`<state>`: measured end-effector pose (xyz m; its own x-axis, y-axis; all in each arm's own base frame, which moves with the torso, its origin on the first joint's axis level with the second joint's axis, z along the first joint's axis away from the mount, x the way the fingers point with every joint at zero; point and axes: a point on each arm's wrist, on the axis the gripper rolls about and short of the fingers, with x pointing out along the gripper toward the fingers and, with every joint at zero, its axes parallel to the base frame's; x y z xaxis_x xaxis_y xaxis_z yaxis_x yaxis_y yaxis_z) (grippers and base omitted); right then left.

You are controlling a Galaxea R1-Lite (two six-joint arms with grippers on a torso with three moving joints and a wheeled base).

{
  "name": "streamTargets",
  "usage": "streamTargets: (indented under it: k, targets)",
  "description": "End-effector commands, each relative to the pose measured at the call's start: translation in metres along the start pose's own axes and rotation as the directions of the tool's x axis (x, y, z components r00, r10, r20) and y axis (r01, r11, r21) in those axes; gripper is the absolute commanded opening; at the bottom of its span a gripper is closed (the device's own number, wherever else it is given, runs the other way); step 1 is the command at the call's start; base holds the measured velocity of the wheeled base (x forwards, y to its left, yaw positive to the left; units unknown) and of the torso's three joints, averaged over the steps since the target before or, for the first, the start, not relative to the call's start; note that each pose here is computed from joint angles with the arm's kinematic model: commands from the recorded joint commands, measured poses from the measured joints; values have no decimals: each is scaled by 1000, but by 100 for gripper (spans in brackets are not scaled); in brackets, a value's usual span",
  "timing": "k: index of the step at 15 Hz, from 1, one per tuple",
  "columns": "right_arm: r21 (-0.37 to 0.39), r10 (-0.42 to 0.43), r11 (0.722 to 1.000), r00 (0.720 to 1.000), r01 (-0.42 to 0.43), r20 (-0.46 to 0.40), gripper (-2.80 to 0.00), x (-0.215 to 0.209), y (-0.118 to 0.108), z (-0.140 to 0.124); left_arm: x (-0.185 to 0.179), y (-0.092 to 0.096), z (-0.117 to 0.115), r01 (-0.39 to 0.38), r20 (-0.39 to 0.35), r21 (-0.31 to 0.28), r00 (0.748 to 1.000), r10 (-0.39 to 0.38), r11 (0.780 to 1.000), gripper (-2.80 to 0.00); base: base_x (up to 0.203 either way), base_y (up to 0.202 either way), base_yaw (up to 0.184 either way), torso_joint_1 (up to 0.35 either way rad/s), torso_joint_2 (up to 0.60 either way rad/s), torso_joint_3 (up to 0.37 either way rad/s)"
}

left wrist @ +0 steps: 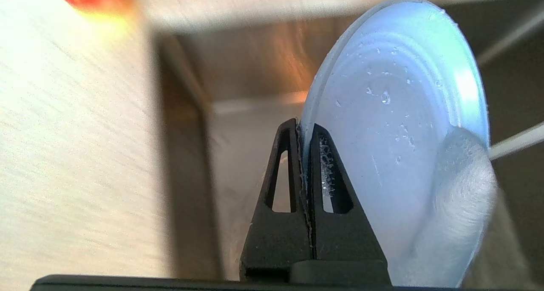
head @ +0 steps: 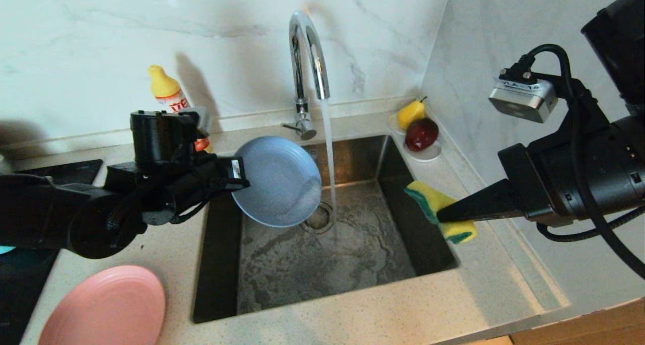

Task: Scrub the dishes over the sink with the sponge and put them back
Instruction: Rinse the plate

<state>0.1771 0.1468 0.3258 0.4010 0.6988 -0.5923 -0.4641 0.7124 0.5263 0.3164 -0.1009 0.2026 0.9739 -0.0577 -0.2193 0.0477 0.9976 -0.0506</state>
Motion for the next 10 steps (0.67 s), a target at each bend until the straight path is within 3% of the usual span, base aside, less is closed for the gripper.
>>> streamTargets:
  k: [1, 3, 6, 10]
  targets:
    - [7, -3, 1000, 1000, 3, -11, -280, 1, -1, -1, -27, 11, 23, -18, 85, 50, 996, 14, 999, -280, 0, 0, 0, 0, 0, 0]
    - [9, -3, 1000, 1000, 4, -12, -280, 1, -1, -2, -39, 18, 29, -40, 142, 132, 990, 22, 990, -280, 0, 0, 0, 0, 0, 0]
    - [10, -7, 1000, 1000, 7, -19, -280, 3, -2, -3, -48, 25, 37, -100, 290, 219, 956, 32, 971, -280, 0, 0, 0, 0, 0, 0]
    - [11, -8, 1000, 1000, 9, -22, -280, 5, -2, -2, -59, 36, 52, -185, 439, 241, 896, 62, 953, -280, 0, 0, 0, 0, 0, 0]
